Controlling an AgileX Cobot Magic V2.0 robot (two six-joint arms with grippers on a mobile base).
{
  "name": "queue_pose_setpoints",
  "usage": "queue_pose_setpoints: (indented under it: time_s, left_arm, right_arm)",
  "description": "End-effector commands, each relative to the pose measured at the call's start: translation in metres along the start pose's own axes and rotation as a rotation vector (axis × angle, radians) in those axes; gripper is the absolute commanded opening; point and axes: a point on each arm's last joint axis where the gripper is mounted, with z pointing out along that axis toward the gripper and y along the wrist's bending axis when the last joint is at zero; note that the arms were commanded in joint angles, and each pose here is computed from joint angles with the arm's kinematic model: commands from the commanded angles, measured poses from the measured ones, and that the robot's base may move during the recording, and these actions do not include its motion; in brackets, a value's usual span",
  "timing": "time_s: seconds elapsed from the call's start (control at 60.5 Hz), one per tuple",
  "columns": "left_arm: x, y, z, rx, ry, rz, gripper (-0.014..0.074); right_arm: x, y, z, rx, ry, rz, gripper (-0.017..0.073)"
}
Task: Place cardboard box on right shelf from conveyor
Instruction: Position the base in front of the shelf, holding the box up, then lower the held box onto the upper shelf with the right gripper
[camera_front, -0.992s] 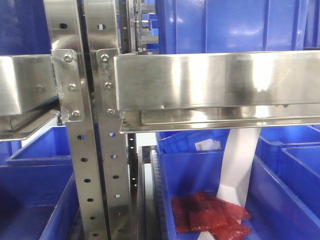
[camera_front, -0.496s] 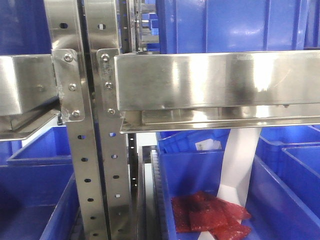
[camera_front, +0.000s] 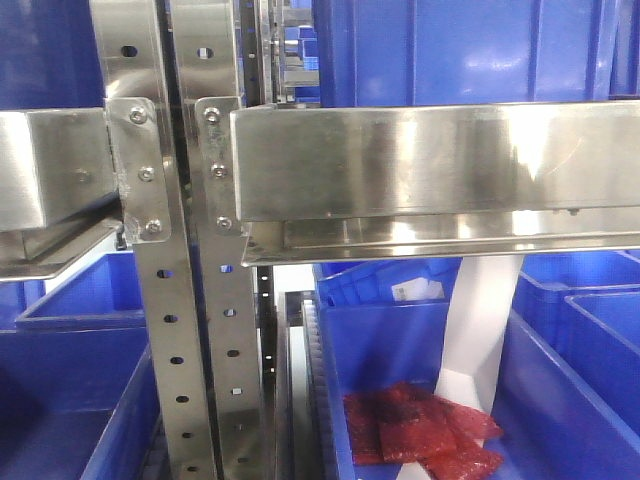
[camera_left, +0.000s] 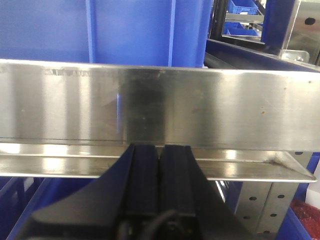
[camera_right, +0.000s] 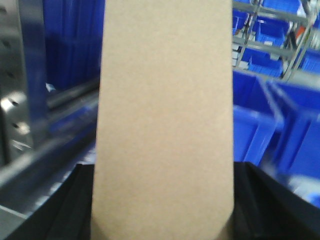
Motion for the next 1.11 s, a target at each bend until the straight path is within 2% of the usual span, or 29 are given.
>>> queue_pose_setpoints:
  time_s: [0.0, 0.066, 0.132, 0.248, 0.364, 0.446, 0.595, 0.793, 0.942, 1.091]
  left_arm:
    - [-0.005, 0.0, -0.001, -0.002, -0.089, -0.005, -0.0115]
    - [-0.005, 0.0, -0.001, -0.002, -0.089, -0.005, -0.0115]
    - [-0.005, 0.0, -0.001, -0.002, -0.089, -0.005, -0.0116]
    - [-0.005, 0.0, -0.001, -0.002, -0.089, -0.005, -0.0116]
    - [-0.005, 0.0, -0.001, -0.002, -0.089, -0.005, -0.0116]
    - [-0.005, 0.0, -0.001, -0.002, -0.089, -0.005, -0.0116]
    - [-0.005, 0.0, -0.001, -0.002, -0.089, -0.005, -0.0115]
    - [-0.005, 0.0, -0.001, -0.002, -0.089, -0.005, -0.0116]
    - [-0.005, 0.0, -0.001, -0.002, -0.089, -0.005, -0.0116]
    - [-0.005, 0.0, -0.001, -0.002, -0.089, -0.005, -0.0115]
  right_arm:
    - [-0.028, -0.003, 0.023, 0.022, -0.082, -0.226, 0.0109]
    - [-0.031, -0.003, 0.035, 0.021, -0.048, -0.353, 0.0109]
    - [-0.028, -0.001, 0.051, 0.005, 0.012, -0.511, 0.0109]
    - [-0.016, 0.003, 0.072, -0.04, 0.095, -0.749, 0.0109]
    - [-0.004, 0.003, 0.09, -0.095, 0.167, -0.927, 0.0109]
    - [0.003, -0.003, 0.101, -0.111, 0.196, -1.007, 0.0109]
    - [0.013, -0.017, 0.118, -0.101, 0.217, -1.057, 0.0109]
    - [0.027, -0.031, 0.145, -0.095, 0.216, -1.058, 0.0109]
    - [0.044, -0.042, 0.167, -0.091, 0.259, -1.069, 0.0109]
    - [0.061, -0.047, 0.187, -0.1, 0.297, -1.056, 0.0109]
